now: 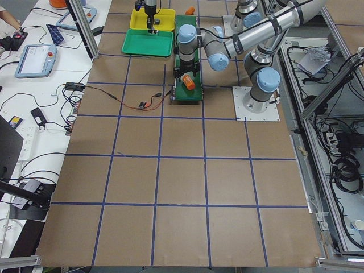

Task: Sort buttons by color to trays
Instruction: 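Drop button into green tray with right gripper while left sets cylinder on belt, then move the right gripper down to the belt and grasp a yellow-capped button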

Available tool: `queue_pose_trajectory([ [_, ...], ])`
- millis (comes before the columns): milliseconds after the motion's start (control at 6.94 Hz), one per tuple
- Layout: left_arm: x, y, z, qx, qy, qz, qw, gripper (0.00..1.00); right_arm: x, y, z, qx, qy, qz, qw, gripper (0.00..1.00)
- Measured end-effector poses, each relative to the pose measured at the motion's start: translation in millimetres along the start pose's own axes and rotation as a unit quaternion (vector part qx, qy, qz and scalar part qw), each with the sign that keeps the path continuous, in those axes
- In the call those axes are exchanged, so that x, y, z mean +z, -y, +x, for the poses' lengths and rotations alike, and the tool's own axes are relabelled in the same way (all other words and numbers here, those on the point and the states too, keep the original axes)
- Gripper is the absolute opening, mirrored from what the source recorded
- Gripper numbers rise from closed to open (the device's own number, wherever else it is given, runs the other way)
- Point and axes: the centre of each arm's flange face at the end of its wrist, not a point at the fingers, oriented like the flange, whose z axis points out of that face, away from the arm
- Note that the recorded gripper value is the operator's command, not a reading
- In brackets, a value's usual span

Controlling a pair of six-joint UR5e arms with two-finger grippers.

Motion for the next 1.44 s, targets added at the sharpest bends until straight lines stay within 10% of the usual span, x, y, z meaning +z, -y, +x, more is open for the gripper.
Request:
queue_pose_trajectory([
  [288, -57.0, 15.0, -19.2, -0.115, 0.001, 0.004, 0.9934, 1.00, 6.9, -1.6, 0.6, 0.002, -0.002, -0.003, 1.0000, 1.00],
  [720, -120.0, 41.7, -36.5, -0.274, 0.007, 0.004, 0.9616, 1.00, -33.0, -15.2, 10.1, 0.006, -0.004, 0.002, 1.0000, 1.00],
  [1296, -153.6, 64.3, -20.4, -0.517, 0.039, -0.035, 0.8541, 1.00, -148.6, -107.1, 20.4, 0.012, -0.015, -0.053, 0.9984, 1.00],
  [1440, -152.7, 67.9, -22.2, -0.540, 0.036, -0.032, 0.8405, 1.00, -151.0, -121.2, 19.8, 0.011, -0.015, -0.074, 0.9971, 1.00],
])
